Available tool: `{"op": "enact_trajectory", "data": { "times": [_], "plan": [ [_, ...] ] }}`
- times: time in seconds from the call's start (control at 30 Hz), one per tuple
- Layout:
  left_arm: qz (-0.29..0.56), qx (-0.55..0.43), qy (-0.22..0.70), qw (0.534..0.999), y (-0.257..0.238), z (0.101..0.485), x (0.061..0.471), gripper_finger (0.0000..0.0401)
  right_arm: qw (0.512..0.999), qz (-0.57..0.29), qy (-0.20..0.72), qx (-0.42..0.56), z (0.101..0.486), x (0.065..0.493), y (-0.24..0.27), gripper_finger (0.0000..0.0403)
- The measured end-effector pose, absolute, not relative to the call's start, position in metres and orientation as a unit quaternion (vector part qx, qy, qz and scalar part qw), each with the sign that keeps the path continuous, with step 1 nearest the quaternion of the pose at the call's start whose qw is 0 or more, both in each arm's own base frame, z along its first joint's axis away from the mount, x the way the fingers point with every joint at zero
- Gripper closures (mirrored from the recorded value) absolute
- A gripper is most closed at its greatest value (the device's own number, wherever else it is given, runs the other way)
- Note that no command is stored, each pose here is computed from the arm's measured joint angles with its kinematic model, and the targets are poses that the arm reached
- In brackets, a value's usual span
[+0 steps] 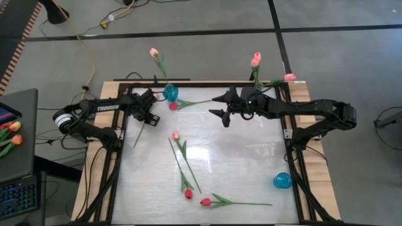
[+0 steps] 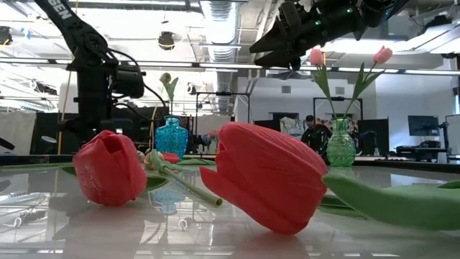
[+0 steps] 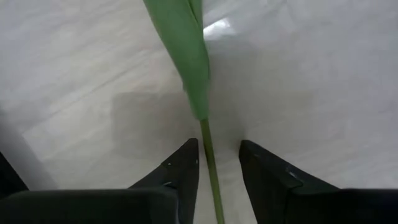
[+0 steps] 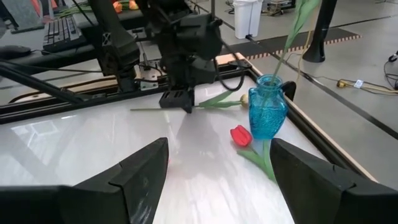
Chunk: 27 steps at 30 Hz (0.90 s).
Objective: Sort flowers into vase by color
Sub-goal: Put the top light pink flower into the top blue vase
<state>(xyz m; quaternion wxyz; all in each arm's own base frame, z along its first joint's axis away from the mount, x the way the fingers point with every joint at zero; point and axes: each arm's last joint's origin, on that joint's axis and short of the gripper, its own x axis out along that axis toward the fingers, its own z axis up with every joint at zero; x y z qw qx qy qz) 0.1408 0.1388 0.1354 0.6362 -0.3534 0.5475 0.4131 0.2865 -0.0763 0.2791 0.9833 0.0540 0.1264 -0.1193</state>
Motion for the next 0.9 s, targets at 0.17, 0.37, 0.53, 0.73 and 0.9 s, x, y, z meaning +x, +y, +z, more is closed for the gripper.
{"op": "enact_trajectory", "data": {
  "times": [0.17,0.37,0.53,0.73,0.9],
  "plan": [
    [0.41,-0.359,0.548,0.634,0.142,0.135,0.137,0.034,0.983,-0.118,0.133,0.055,0.278,0.286,-0.075,0.0094],
    [0.418,-0.359,0.544,0.633,0.142,0.137,0.135,0.0395,0.983,-0.118,0.133,0.055,0.278,0.286,-0.075,0.0094],
    [0.443,-0.368,0.504,0.643,0.137,0.151,0.13,0.04,0.983,-0.118,0.132,0.054,0.278,0.286,-0.075,0.0094],
    [0.478,-0.387,0.401,0.679,0.129,0.183,0.122,0.0401,0.983,-0.118,0.132,0.054,0.278,0.286,-0.075,0.0094],
    [0.53,-0.387,0.294,0.695,0.118,0.211,0.107,0.0401,0.983,-0.12,0.131,0.055,0.278,0.286,-0.076,0.0094]
  ]
}}
